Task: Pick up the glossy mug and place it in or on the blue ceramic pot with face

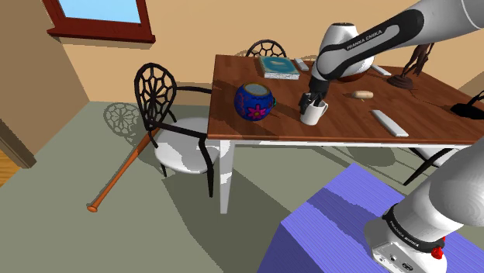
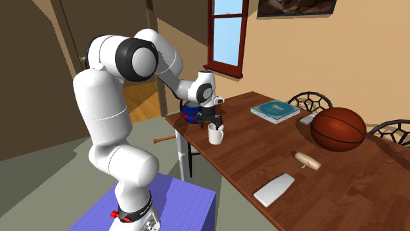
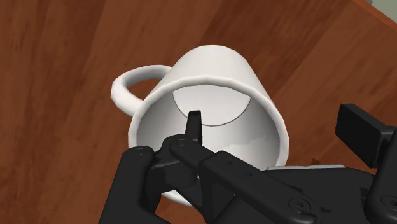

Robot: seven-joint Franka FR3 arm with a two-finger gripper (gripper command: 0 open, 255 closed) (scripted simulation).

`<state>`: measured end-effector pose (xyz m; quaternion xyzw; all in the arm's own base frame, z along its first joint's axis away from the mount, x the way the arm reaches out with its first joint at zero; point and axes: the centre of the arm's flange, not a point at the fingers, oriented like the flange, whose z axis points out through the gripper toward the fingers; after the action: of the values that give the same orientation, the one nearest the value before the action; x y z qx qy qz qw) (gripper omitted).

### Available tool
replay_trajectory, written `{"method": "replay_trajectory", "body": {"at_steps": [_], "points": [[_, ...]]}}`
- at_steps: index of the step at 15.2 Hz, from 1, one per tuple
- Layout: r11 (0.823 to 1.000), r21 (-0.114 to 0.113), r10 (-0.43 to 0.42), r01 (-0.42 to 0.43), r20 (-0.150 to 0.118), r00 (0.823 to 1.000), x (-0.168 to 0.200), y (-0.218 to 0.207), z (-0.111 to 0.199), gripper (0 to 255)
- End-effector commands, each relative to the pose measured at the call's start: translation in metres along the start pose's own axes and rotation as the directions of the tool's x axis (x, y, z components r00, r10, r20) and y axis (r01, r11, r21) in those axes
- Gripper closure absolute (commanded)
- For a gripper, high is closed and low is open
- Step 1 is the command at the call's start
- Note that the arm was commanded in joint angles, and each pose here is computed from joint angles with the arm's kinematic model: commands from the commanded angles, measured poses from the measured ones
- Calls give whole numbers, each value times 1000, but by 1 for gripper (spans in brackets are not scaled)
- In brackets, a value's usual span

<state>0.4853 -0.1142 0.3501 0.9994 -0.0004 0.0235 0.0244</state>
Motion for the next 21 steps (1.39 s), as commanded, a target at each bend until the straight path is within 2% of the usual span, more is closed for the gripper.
{"method": "replay_trajectory", "body": {"at_steps": [1, 5, 6, 15, 21], "points": [[1000, 0, 0, 0, 0, 1000, 0, 0, 1, 0], [1000, 0, 0, 0, 0, 1000, 0, 0, 1, 0], [1000, 0, 0, 0, 0, 1000, 0, 0, 1, 255], [1000, 0, 0, 0, 0, 1000, 0, 0, 1, 255], [1000, 0, 0, 0, 0, 1000, 1, 2, -31, 255]]}}
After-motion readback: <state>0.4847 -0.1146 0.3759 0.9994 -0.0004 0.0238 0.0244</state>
